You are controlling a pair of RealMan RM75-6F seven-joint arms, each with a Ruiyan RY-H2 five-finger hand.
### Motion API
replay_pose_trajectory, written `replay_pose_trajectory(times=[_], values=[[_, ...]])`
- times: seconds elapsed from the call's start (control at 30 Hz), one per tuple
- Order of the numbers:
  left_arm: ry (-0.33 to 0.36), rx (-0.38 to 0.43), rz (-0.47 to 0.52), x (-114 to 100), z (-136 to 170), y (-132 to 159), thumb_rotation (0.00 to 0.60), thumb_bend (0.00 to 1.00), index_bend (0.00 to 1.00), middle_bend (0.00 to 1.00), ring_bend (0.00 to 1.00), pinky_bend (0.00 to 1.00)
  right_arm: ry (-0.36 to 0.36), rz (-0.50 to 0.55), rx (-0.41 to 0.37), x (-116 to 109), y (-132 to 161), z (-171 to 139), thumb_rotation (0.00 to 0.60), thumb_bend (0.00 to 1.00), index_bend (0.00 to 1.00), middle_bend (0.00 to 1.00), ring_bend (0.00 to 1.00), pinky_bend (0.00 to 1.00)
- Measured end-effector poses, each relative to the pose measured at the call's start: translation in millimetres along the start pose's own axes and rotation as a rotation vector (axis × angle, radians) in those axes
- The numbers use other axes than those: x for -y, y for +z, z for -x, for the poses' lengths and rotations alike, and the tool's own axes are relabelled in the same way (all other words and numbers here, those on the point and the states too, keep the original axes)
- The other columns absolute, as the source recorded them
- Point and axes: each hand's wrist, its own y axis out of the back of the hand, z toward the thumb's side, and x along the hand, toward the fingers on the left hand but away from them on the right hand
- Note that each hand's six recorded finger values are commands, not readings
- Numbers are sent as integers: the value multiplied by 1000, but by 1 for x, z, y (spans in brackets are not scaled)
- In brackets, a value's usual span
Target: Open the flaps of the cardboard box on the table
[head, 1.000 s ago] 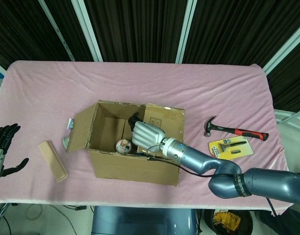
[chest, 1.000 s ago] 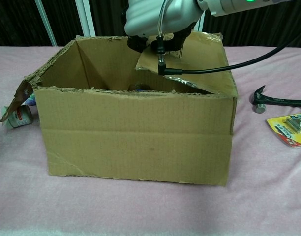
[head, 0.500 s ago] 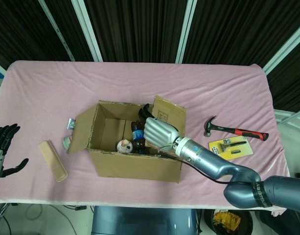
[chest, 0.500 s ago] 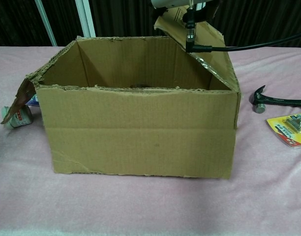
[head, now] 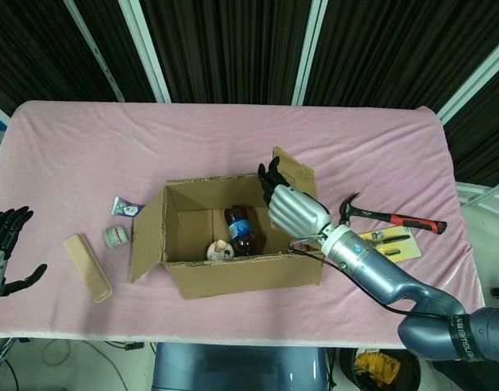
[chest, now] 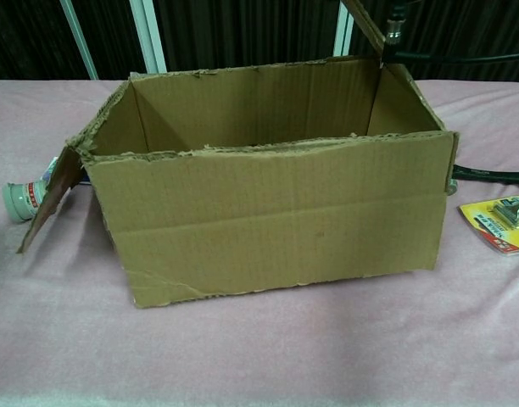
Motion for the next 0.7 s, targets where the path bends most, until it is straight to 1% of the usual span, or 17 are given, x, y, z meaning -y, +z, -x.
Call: replay_pose_trajectory(times=[0.2, 0.43, 0.53, 0.7], values=[[-4, -2, -1, 1, 0, 0, 600, 224, 21, 58, 0, 38, 16, -1, 23, 8, -9, -8, 600, 408, 282, 238, 110, 229], [-6, -5, -6, 1, 0, -1, 600, 224, 21, 58, 0, 38, 11, 9, 39, 11, -16, -17, 600, 350, 243, 208, 103, 227], [-8, -7, -6, 1, 0, -1, 600, 224, 21, 58, 0, 38, 15, 20, 39, 13, -18, -22, 600, 320, 220, 187, 94, 227], [-13, -6, -9, 2, 0, -1, 600, 224, 21, 58, 0, 38, 2, 34, 27, 11, -15, -30, 600, 301, 207, 174, 93, 227]])
